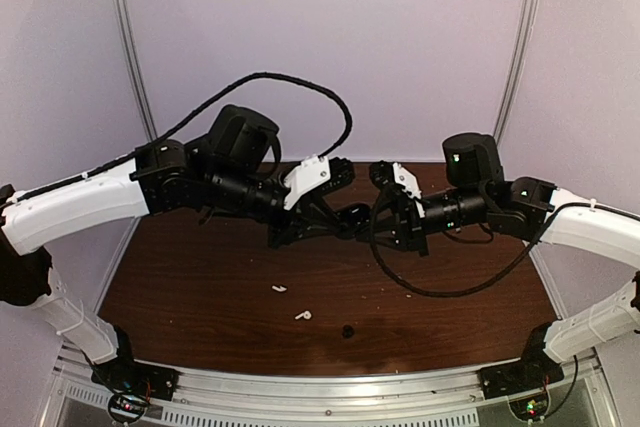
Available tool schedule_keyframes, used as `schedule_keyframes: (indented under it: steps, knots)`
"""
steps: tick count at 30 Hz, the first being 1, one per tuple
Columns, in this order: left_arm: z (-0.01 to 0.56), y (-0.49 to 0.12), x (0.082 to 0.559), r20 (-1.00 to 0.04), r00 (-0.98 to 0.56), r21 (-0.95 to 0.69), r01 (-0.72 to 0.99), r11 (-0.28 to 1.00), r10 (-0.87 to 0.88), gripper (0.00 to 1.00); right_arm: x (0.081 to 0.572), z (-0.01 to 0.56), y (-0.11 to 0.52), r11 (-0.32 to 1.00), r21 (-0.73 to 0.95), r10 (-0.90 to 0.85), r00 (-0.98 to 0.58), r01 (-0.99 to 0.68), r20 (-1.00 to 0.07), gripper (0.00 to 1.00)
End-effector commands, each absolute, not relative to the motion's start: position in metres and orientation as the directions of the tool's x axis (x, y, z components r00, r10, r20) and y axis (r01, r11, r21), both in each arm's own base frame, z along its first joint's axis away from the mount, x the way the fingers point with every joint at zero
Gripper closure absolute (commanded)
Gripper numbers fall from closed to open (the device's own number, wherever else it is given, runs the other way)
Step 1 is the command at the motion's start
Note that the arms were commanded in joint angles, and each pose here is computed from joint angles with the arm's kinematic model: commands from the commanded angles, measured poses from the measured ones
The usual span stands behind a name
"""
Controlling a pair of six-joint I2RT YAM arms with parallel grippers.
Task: Insert the wireless bluetooth earbuds into the charging case
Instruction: Insert the left earbud into the left side groove of the charging case, then adjust the left earbud in the left side groove of the charging case.
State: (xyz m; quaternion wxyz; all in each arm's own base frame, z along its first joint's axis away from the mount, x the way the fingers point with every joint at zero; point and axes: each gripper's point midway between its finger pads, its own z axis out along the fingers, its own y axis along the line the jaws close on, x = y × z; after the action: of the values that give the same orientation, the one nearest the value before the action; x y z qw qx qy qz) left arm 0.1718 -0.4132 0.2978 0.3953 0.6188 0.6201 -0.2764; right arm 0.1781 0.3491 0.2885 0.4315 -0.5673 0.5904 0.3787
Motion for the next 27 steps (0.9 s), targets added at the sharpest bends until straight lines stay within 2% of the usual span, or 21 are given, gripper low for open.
schedule_keyframes:
  steps: [1,9,20,27]
  knots:
    - [0.314,-0.414,0.172,-0.845,0.067,0.141,0.985,0.099,0.531,0.79,0.176,0.312,0.349,0.066,-0.096,-0.295,0.073,-0.993,-0.953,1.00]
    - [0.337,-0.403,0.165,-0.877,0.111,0.179,0.978,0.103,0.467,0.78,0.175,0.307,0.347,0.073,-0.088,-0.299,0.062,-0.994,-0.952,1.00]
    - [0.341,-0.405,0.163,-0.883,0.144,0.200,0.977,0.080,0.446,0.87,0.177,0.310,0.349,0.083,-0.075,-0.282,0.049,-0.994,-0.958,1.00]
    - [0.338,-0.412,0.170,-0.875,0.152,0.215,0.973,0.088,0.460,0.88,0.177,0.311,0.349,0.083,-0.068,-0.278,0.043,-0.994,-0.960,1.00]
